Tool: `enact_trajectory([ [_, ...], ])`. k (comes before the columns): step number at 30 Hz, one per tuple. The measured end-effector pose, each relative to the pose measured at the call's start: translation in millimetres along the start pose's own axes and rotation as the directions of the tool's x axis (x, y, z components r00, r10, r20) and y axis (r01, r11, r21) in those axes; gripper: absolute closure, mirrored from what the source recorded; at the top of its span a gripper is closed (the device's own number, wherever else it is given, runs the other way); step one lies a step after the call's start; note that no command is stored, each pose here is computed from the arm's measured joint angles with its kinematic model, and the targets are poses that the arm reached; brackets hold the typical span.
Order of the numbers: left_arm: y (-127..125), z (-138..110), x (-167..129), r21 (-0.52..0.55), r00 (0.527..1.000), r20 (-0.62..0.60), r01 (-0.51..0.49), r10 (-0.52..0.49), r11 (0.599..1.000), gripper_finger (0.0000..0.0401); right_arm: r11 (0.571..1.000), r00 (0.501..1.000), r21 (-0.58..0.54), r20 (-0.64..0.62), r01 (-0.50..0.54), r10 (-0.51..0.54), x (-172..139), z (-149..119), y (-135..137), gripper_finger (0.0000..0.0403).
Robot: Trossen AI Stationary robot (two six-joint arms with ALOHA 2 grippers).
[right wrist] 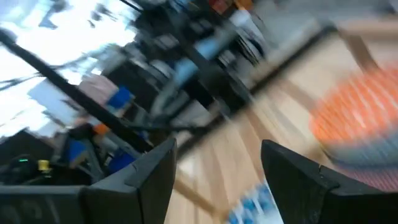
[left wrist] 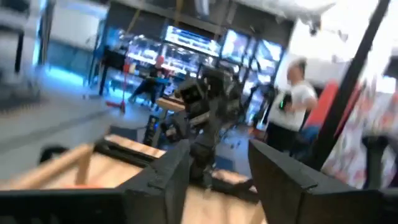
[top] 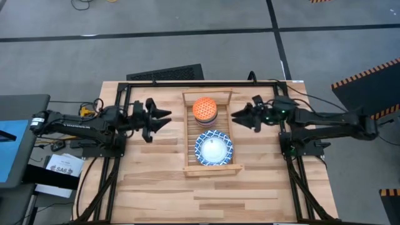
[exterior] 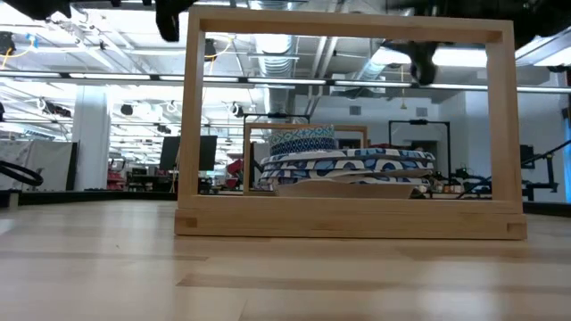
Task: Place and stack bowls onto a shelf
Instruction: Return to Home Position
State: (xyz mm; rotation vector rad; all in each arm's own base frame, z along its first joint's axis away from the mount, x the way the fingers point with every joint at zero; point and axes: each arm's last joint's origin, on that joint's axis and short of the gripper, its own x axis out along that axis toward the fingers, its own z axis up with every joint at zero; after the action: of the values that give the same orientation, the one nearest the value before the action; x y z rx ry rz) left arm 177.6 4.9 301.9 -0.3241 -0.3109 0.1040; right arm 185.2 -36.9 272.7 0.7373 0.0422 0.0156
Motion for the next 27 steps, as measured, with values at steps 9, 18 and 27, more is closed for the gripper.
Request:
enact_trajectory([
  [9, -1.2, -2.6, -5.2, 0.091, 0.995, -0.083, 0.070, -0.063, 0.993, 0.0393, 0.983, 0.992, -0.162, 0.078, -0.084, 0.098, 2.9, 10.1, 13.9, 0.0192],
  [18, -1.6, 1.9, -13.5, 0.088, 0.992, -0.099, 0.083, -0.074, 0.993, 0.0401, 0.965, 0.990, -0.247, 0.076, -0.093, 0.115, 2.8, 25.3, 26.1, 0.0382],
  [27, 1.0, 6.1, -40.3, 0.111, 0.981, -0.186, 0.072, -0.051, 0.991, 0.0401, 0.963, 0.990, -0.254, 0.078, -0.094, 0.117, 2.6, 28.0, 28.5, 0.0383],
])
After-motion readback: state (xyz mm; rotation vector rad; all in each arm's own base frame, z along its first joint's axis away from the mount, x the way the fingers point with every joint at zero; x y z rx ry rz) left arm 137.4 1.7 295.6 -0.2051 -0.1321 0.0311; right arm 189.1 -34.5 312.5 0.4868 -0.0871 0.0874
